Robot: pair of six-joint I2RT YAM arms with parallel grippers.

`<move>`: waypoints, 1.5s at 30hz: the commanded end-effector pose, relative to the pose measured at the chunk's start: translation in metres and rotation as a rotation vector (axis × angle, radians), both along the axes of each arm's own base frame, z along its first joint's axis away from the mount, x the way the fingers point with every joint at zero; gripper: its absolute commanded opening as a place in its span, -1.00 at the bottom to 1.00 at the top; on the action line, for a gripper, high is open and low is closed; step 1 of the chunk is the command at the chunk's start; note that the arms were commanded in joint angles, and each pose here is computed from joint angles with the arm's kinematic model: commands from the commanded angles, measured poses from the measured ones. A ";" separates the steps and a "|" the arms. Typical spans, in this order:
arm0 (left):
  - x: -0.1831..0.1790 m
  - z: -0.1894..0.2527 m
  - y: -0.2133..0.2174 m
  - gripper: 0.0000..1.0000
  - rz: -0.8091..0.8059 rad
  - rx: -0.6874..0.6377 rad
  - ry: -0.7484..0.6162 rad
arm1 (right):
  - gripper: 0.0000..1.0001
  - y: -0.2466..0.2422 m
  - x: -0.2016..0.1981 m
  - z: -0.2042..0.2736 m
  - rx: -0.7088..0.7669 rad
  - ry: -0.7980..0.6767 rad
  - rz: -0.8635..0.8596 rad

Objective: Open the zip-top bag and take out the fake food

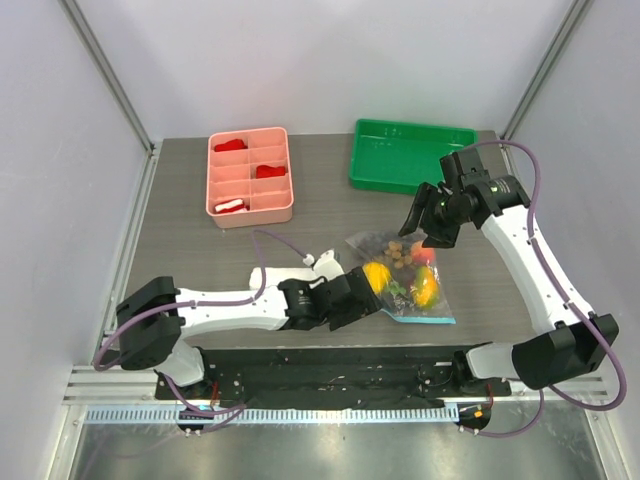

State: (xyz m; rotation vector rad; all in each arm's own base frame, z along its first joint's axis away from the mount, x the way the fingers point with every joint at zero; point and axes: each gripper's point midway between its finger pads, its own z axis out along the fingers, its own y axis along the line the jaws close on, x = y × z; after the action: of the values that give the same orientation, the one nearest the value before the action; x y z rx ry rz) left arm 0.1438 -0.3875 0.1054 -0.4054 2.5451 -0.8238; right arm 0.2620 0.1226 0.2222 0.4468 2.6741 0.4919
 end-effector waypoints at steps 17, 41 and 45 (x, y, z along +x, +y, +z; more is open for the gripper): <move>0.037 -0.021 -0.016 -0.44 0.079 -0.183 0.015 | 0.27 0.004 -0.022 0.044 0.069 -0.124 0.039; 0.080 0.155 0.053 -0.99 -0.740 0.008 -0.645 | 0.29 0.053 0.015 0.103 -0.033 -0.949 0.630; 0.069 0.157 0.049 -0.99 -0.891 -0.065 -0.594 | 0.53 0.060 0.019 0.093 -0.107 -1.111 0.778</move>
State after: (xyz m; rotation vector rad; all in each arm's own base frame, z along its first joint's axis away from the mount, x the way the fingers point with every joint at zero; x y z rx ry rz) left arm 0.2401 -0.3257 0.2495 0.5717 2.1335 -0.9120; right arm 0.2592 0.1669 0.2692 -0.4893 2.0419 0.6336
